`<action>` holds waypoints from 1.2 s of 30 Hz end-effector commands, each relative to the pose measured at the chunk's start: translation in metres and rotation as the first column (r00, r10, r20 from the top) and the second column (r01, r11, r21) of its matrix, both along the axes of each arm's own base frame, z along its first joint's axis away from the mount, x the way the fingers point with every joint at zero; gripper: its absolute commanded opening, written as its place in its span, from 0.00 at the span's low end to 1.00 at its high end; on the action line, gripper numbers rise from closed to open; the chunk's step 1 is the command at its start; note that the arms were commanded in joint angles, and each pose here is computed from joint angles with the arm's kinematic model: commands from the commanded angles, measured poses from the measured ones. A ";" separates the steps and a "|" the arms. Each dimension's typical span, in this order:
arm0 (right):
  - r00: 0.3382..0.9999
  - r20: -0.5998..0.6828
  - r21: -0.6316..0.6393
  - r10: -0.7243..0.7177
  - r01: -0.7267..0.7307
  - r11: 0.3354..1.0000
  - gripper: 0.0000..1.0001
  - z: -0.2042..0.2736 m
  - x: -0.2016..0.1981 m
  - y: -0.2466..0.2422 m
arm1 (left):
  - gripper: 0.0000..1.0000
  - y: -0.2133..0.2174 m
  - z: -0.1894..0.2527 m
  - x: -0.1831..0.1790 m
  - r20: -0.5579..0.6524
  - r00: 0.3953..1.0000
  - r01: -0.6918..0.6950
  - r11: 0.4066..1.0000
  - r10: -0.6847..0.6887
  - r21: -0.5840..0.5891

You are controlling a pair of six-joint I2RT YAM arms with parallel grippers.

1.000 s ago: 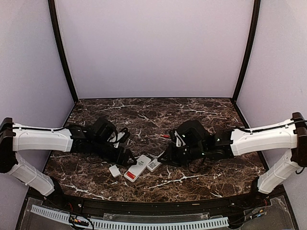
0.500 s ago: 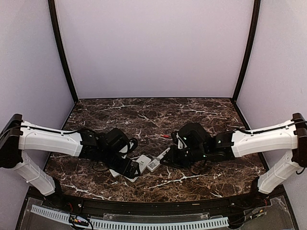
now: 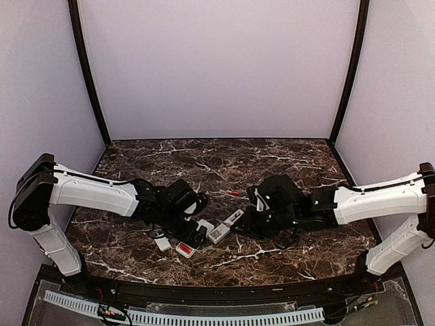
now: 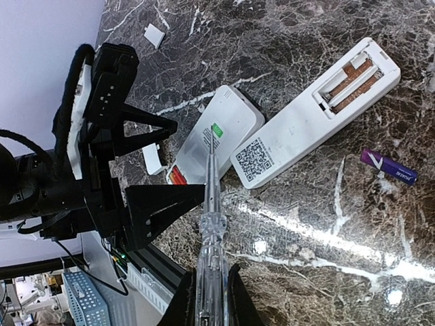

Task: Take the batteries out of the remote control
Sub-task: Pick up the remote control without the battery cover from the center of the board.

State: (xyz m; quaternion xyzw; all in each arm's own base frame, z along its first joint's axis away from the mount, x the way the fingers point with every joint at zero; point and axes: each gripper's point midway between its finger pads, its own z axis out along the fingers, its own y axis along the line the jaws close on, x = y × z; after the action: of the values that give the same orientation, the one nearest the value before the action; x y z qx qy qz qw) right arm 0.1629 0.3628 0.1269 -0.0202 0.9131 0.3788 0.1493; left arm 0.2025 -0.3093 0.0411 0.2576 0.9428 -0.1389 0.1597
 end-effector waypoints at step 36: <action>0.974 0.183 -0.006 -0.132 0.135 0.991 0.00 0.050 0.035 -0.045 | 0.35 0.012 0.031 -0.006 0.160 0.974 0.166 0.986 -0.161 -0.018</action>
State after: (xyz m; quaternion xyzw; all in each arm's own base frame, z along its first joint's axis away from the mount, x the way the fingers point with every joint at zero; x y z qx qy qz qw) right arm 0.1901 0.3268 0.1656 0.0071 0.9018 0.3670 0.2281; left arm 0.2066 -0.2948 0.0585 0.3151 0.9155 -0.1192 0.2198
